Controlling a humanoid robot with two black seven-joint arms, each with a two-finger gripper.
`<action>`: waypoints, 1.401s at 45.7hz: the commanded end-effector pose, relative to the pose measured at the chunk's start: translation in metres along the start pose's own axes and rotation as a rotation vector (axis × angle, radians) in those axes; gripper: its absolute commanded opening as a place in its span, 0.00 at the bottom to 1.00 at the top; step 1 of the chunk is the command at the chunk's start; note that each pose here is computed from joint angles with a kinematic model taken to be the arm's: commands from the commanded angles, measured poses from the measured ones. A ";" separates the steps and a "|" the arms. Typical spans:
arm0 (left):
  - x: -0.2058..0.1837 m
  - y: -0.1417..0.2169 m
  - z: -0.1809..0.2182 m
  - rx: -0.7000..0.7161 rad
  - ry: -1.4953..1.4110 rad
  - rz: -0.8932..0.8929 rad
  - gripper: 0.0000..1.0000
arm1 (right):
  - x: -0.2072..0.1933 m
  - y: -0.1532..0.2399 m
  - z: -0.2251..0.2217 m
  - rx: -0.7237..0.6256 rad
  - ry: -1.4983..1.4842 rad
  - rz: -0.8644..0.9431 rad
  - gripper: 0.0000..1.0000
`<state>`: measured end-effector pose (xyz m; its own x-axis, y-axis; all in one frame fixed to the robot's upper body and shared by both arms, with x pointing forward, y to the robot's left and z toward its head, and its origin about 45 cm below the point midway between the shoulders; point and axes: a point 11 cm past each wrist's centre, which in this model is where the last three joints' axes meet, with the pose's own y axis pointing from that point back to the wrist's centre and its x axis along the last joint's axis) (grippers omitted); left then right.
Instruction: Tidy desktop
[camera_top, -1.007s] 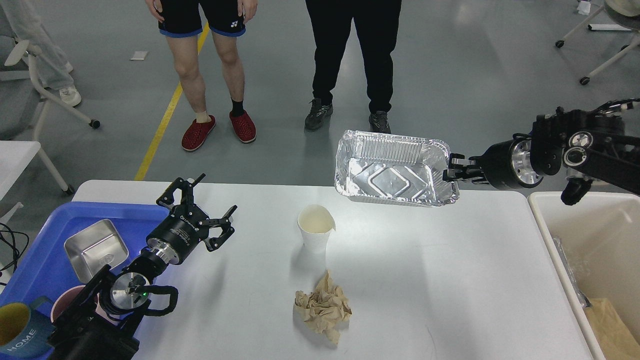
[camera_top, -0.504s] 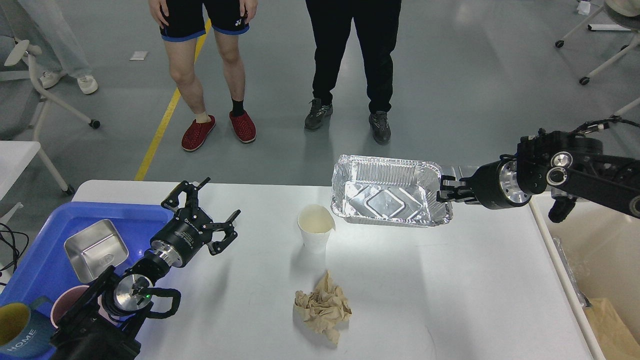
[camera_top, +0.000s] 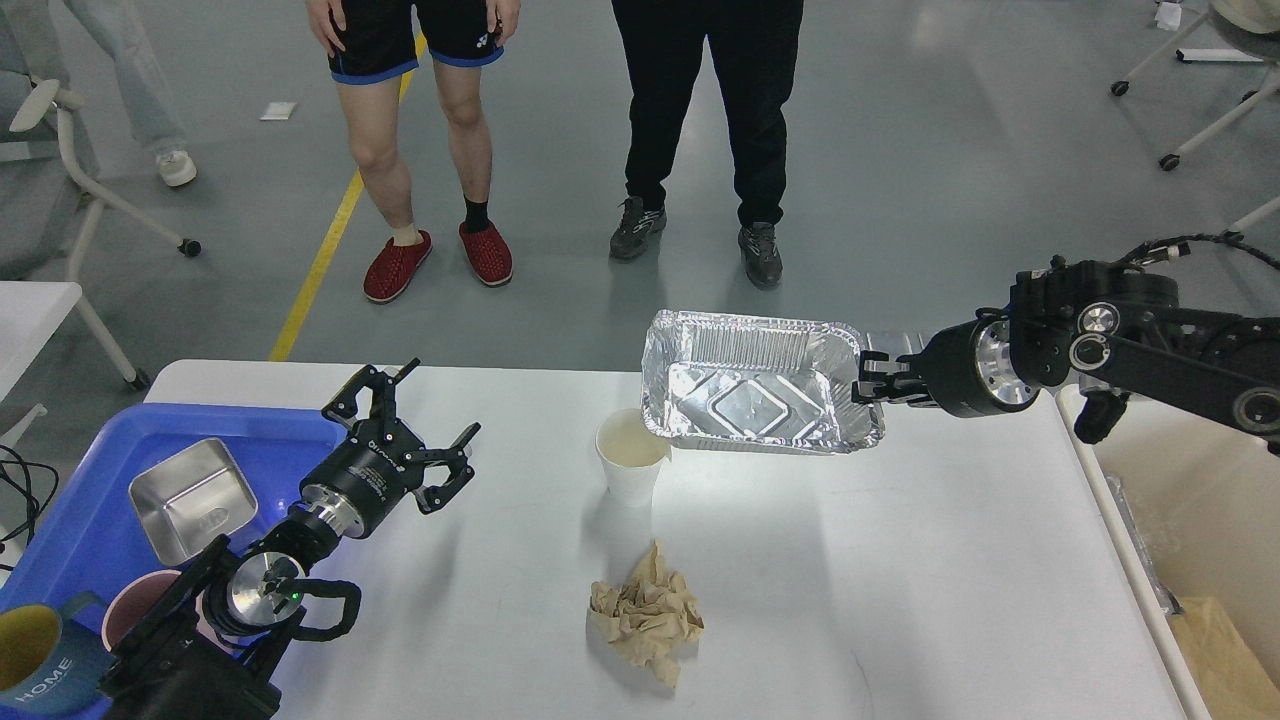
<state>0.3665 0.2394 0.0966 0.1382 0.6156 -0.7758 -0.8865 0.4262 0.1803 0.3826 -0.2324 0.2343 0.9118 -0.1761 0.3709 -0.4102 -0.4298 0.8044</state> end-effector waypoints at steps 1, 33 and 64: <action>0.000 0.000 0.000 0.000 0.000 0.001 0.97 | -0.001 -0.002 -0.001 0.002 0.002 -0.003 0.00; -0.011 0.098 0.058 0.420 -0.897 0.068 0.96 | -0.001 0.000 0.002 0.000 -0.007 -0.001 0.00; -0.058 0.188 0.165 0.731 -1.319 0.059 0.96 | -0.001 0.000 0.003 0.003 -0.014 0.001 0.00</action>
<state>0.2739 0.3751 0.2546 0.7461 0.6241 0.2320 -0.5535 0.3878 0.7371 0.3816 -0.2354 0.2333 0.9112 -0.1880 0.3666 -0.4120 -0.4307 0.8030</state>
